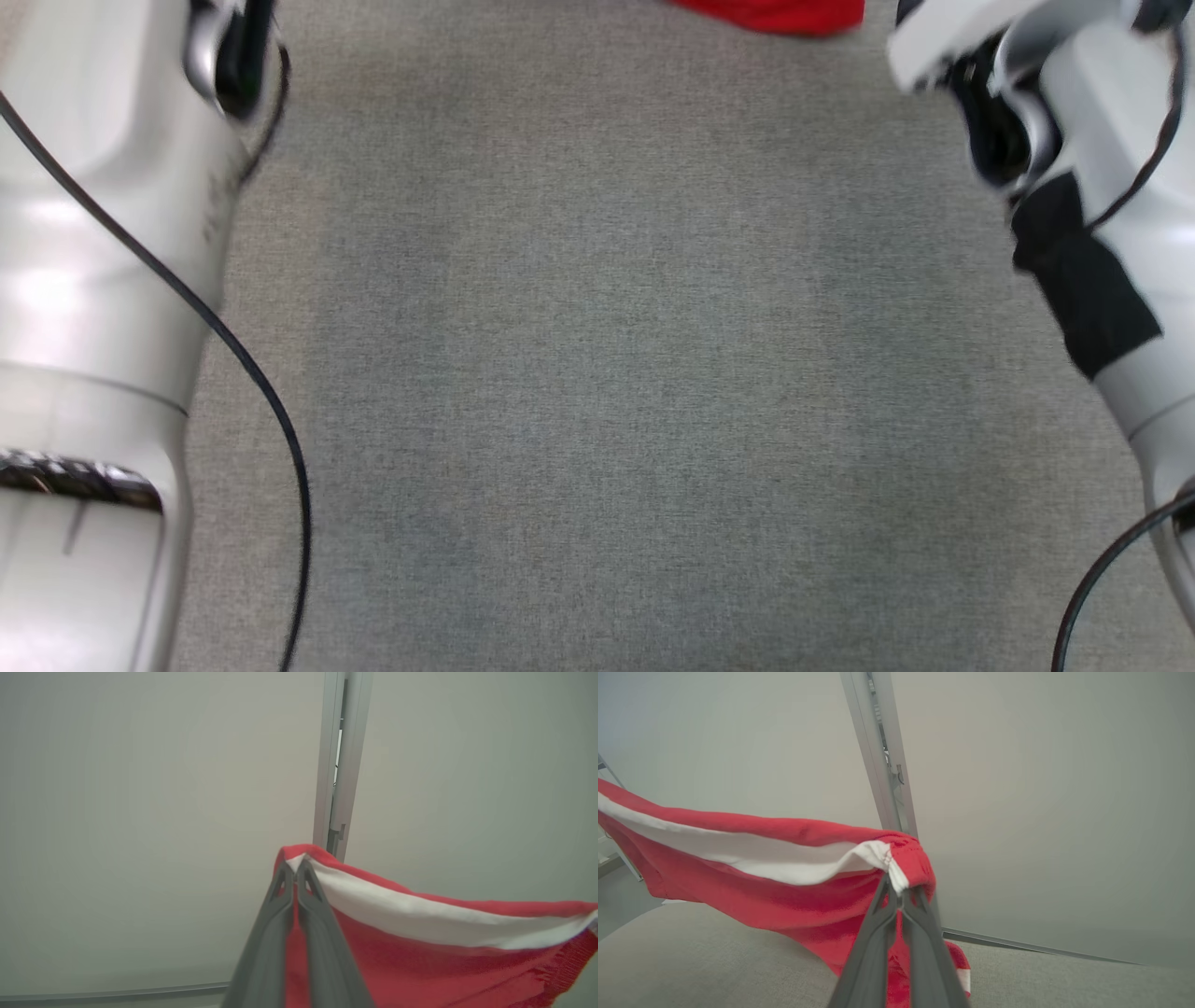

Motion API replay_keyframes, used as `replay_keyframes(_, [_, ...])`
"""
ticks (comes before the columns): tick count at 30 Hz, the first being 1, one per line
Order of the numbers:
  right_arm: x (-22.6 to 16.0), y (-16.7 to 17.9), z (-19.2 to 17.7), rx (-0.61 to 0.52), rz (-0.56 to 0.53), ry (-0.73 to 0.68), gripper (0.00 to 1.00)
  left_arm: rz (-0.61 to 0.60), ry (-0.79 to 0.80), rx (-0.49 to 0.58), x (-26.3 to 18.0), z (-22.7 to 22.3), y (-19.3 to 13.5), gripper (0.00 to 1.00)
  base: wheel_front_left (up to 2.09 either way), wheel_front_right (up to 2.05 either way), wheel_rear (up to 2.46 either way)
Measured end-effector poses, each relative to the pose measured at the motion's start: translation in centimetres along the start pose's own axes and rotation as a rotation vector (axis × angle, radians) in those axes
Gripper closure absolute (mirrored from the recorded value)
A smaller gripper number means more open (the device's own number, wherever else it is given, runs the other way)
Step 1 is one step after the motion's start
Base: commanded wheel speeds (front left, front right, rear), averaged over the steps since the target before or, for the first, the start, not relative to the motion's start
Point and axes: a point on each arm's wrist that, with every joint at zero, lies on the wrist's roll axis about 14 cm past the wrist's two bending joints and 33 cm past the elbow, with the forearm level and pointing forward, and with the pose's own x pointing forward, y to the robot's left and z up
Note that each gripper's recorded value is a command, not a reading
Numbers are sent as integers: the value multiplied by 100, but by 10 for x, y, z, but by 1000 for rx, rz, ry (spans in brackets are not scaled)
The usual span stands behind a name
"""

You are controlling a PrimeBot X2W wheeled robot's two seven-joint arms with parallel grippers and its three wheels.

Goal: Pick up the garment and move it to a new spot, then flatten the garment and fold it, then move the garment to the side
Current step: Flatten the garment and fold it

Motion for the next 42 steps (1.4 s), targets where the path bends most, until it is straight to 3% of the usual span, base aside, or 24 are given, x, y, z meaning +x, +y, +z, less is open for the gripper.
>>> replay_keyframes(7, [-38,13,-84,121,41,168,100,47,71,-132,-44,-62,15,100,0,0,0])
replay_keyframes(13, [-94,20,-123,237,60,258,100,80,114,-154,-107,-97,17,100,0,0,0])
replay_keyframes(17, [-129,26,-134,276,80,298,100,102,147,-235,-156,-112,11,100,0,0,0])
replay_keyframes(31, [-238,47,-152,404,66,370,100,147,387,-217,-300,-89,-6,100,0,0,0])
replay_keyframes(42, [-321,67,-170,480,37,519,100,127,555,-216,-361,-75,-25,100,0,0,0])
